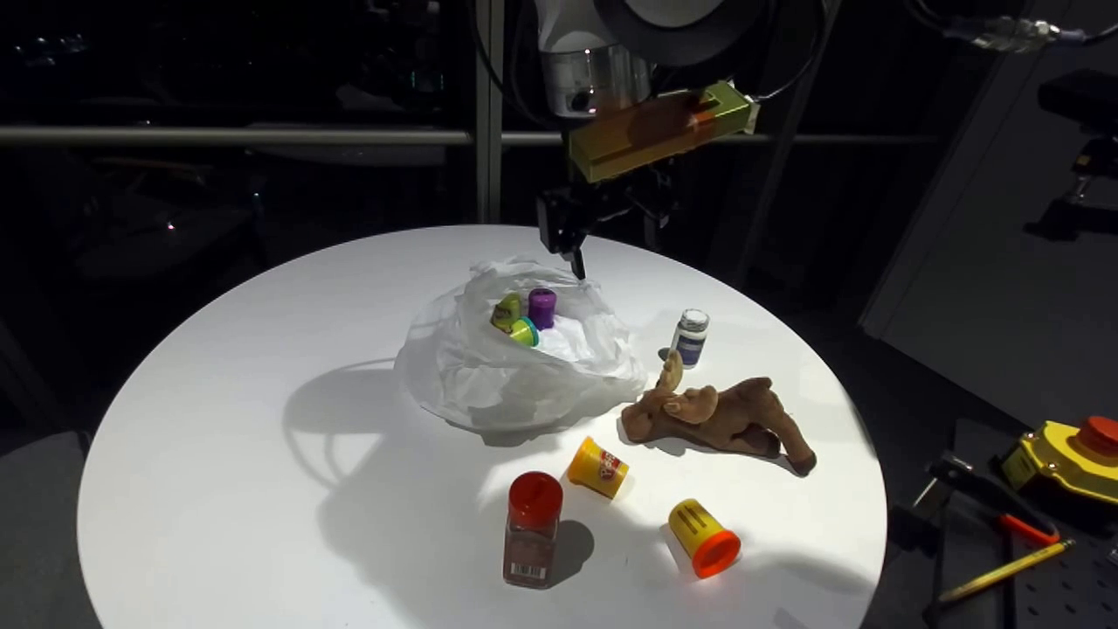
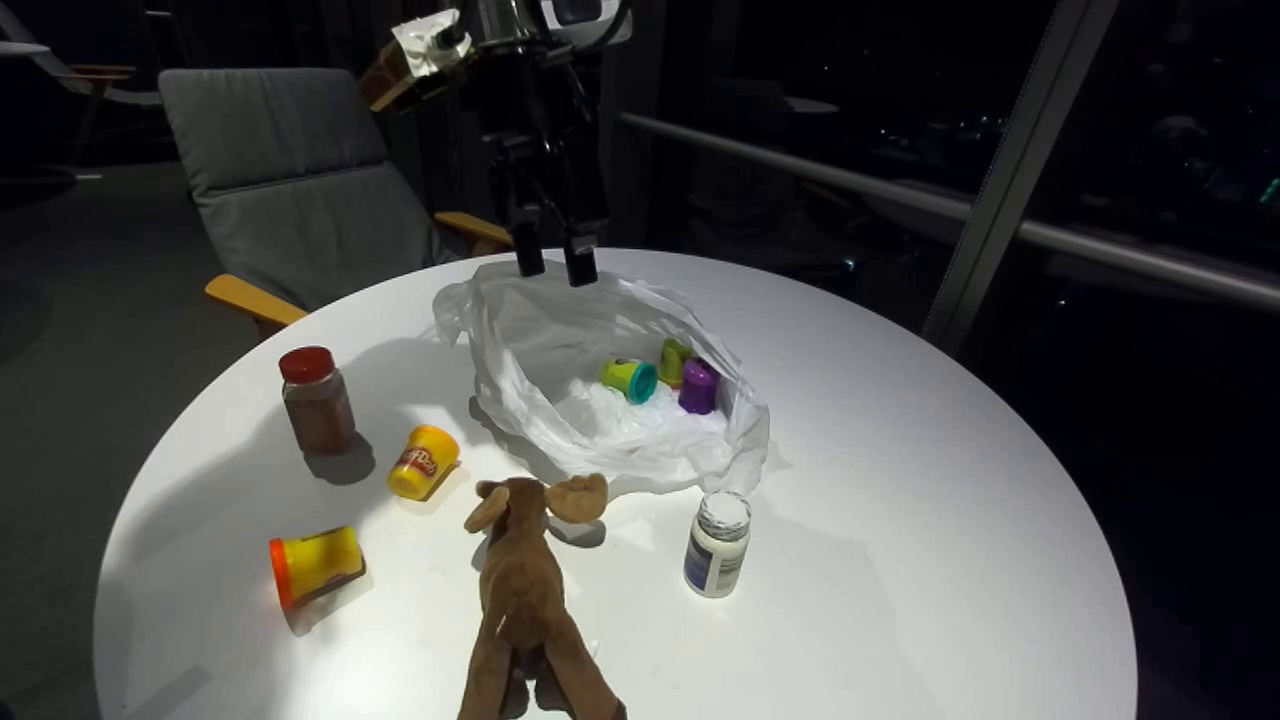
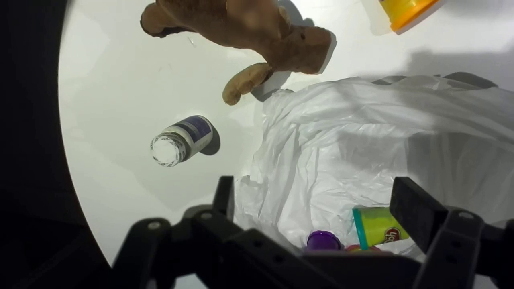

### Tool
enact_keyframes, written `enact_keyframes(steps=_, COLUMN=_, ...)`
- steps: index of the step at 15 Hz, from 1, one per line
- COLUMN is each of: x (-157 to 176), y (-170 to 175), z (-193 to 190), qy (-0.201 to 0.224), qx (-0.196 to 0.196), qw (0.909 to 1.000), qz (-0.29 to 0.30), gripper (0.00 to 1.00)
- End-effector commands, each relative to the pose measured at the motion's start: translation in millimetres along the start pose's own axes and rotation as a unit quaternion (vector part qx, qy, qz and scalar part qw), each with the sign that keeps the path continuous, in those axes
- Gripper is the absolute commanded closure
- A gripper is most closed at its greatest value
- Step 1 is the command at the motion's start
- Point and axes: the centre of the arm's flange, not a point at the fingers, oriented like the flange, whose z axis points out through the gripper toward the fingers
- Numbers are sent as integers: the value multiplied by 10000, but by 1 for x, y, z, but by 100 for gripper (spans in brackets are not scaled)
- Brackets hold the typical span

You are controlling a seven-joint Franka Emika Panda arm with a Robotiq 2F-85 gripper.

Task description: Pick up the objects from the plastic and put them on the table

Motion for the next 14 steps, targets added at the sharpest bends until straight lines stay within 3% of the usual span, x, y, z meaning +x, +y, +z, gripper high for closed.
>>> enact_keyframes(steps=1, x=0, y=0, z=0, qy=-1, qx=-1, qw=10000, qz=-1, gripper=0)
enact_keyframes(steps=5, x=0, y=0, z=0, qy=-1, qx=0, qw=10000, qz=0, gripper=0)
enact_keyframes(steps=9, x=10, y=-11, z=5, qy=-357, qx=158, qw=9961, qz=-789, gripper=0)
enact_keyframes(steps=14, x=21, y=-24, z=31, qy=-256, qx=255, qw=9968, qz=-708, gripper=0)
